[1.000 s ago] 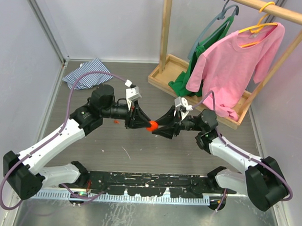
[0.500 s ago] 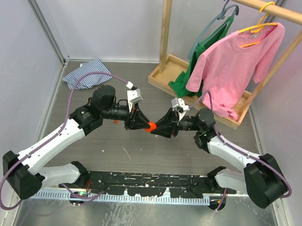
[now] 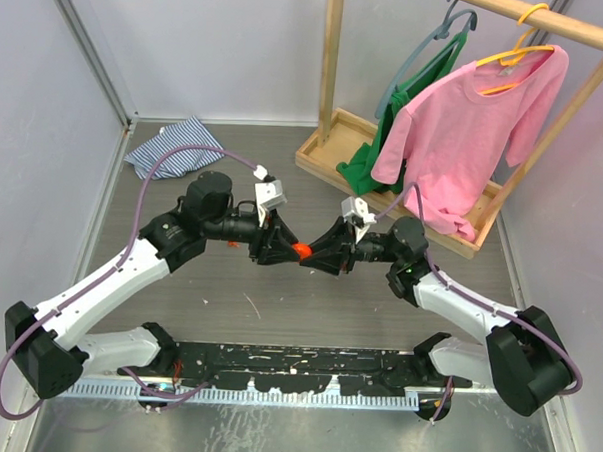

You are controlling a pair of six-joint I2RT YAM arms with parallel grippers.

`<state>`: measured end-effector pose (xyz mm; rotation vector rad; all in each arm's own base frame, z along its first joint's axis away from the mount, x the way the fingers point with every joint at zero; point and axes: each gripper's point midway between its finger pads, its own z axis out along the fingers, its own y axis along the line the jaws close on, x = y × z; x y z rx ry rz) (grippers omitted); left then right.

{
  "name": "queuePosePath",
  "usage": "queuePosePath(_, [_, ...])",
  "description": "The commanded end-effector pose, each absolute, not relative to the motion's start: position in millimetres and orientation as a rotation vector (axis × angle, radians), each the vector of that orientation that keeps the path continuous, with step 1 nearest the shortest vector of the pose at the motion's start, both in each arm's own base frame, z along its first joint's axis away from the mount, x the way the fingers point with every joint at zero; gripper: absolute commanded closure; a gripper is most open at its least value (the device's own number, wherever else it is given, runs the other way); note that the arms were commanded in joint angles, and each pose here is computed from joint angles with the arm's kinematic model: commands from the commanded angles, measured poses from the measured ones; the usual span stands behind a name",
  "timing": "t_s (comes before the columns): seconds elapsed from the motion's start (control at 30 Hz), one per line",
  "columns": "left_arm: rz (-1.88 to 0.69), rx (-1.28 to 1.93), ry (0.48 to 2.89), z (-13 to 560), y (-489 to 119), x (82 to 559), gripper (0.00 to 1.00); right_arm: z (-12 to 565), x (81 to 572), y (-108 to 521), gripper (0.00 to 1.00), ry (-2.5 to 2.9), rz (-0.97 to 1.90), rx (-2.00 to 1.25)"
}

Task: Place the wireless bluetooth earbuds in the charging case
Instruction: Pick up the charging case at the center of the board, then open the charging case.

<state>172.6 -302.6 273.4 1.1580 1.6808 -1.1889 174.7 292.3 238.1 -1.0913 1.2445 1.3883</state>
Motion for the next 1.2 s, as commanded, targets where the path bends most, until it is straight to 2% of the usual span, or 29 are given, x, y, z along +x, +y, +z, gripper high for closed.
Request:
queuePosePath(0.0, [-1.191,1.141,1.575,296.1,-303.7,169.6,0.53,255.3,180.0,289.9,0.99,1.139,1.293,-1.061])
queuePosePath(0.07, [-1.179,1.116,1.578,293.7,-303.1,172.5,0.47,256.0,180.2,287.9,0.99,1.125,1.275,-1.045])
queuePosePath(0.4, [-1.152,1.029,1.602,275.2,-304.0,184.7,0.35,255.8,180.2,278.0,0.99,1.079,1.214,-0.963])
queuePosePath(1.17, [-1.177,0.971,1.622,271.5,-314.0,197.1,0.34,253.7,168.8,274.7,0.99,1.017,1.226,-0.979])
